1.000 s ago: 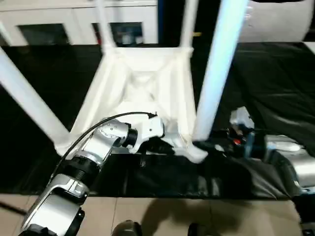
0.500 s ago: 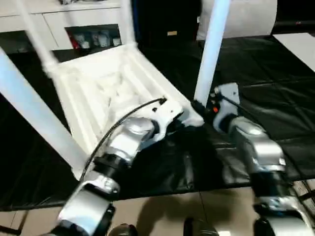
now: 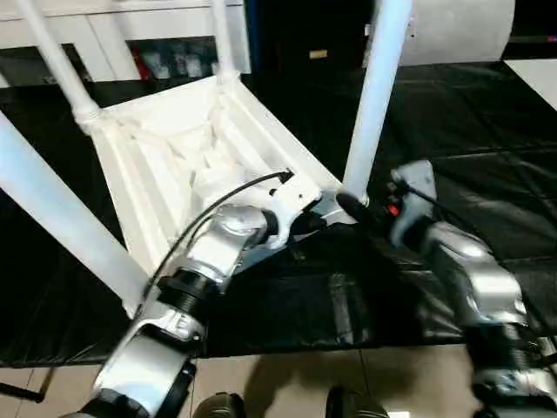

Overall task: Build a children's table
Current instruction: Rotate leg to tighten

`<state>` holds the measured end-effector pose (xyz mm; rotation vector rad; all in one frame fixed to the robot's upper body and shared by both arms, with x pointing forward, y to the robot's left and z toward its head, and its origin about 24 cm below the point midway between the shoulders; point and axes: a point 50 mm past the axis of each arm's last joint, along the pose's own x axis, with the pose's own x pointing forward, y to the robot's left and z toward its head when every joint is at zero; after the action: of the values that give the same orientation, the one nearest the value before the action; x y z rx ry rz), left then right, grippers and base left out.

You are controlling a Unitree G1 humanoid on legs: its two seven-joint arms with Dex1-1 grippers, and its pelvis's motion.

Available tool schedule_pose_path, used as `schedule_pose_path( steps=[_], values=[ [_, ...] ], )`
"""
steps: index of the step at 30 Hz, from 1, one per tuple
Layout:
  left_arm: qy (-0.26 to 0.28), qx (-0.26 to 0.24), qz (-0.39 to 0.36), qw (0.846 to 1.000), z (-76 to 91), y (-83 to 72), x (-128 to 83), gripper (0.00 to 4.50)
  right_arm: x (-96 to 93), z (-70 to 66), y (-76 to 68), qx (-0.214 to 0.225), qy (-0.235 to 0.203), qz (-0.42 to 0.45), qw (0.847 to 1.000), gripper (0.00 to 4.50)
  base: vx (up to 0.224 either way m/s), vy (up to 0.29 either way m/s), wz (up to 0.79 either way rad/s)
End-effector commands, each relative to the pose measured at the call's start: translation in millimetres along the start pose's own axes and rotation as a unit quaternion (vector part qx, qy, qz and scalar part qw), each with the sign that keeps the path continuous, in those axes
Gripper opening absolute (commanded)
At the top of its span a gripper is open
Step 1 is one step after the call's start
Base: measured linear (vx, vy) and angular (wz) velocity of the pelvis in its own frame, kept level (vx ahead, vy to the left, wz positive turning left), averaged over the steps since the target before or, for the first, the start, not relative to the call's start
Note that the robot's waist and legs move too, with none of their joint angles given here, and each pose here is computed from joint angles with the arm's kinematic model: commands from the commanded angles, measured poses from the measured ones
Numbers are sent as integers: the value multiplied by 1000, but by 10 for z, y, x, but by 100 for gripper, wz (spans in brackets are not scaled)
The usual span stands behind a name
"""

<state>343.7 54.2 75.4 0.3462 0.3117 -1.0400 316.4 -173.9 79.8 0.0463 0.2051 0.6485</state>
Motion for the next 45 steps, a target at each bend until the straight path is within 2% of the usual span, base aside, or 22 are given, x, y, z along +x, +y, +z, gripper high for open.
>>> schedule_pose_path(
  steps=[1, 5, 11, 15, 16, 18, 22, 30, 40, 41, 45],
  values=[
    [-31, 36, -18, 999, 126, 36, -55, 0, -75, 74, -2, -11, -9, 37, 999, 399, 0, 0, 0],
    [-13, 64, -56, 996, 34, 53, -128, 0, -276, 124, -120, -47, 8, 75, 996, 443, 0, 0, 0],
    [0, 119, -155, 981, -82, -20, -247, 0, -461, 172, -159, -72, 34, 140, 987, 443, 0, 0, 0],
    [6, 129, -206, 970, -126, -75, -292, 0, -499, 176, -147, -85, 46, 168, 981, 443, 0, 0, 0],
    [10, 136, -238, 962, -150, -119, -316, 0, -506, 149, -111, -107, 66, 192, 973, 443, 0, 0, 0],
    [13, 141, -257, 956, -163, -145, -329, 0, -515, 134, -71, -117, 75, 214, 967, 443, 0, 0, 0],
    [5, 140, -289, 947, -166, -184, -343, 0, -535, 122, 20, -97, 76, 270, 955, 443, 0, 0, 0],
    [-12, 134, -317, 939, -161, -234, -359, 0, -492, 101, 33, -86, 77, 290, 950, 370, 0, 0, 0],
    [-6, 134, -315, 939, -219, -241, -371, 0, -503, 73, 65, -78, 79, 309, 945, 286, 0, 0, 0],
    [-6, 133, -315, 940, -222, -243, -371, 0, -498, 69, 69, -77, 78, 310, 944, 266, 0, 0, 0],
    [-5, 133, -315, 940, -234, -242, -374, 0, -474, 56, 100, -72, 77, 322, 941, 245, 0, 0, 0]
  ],
)
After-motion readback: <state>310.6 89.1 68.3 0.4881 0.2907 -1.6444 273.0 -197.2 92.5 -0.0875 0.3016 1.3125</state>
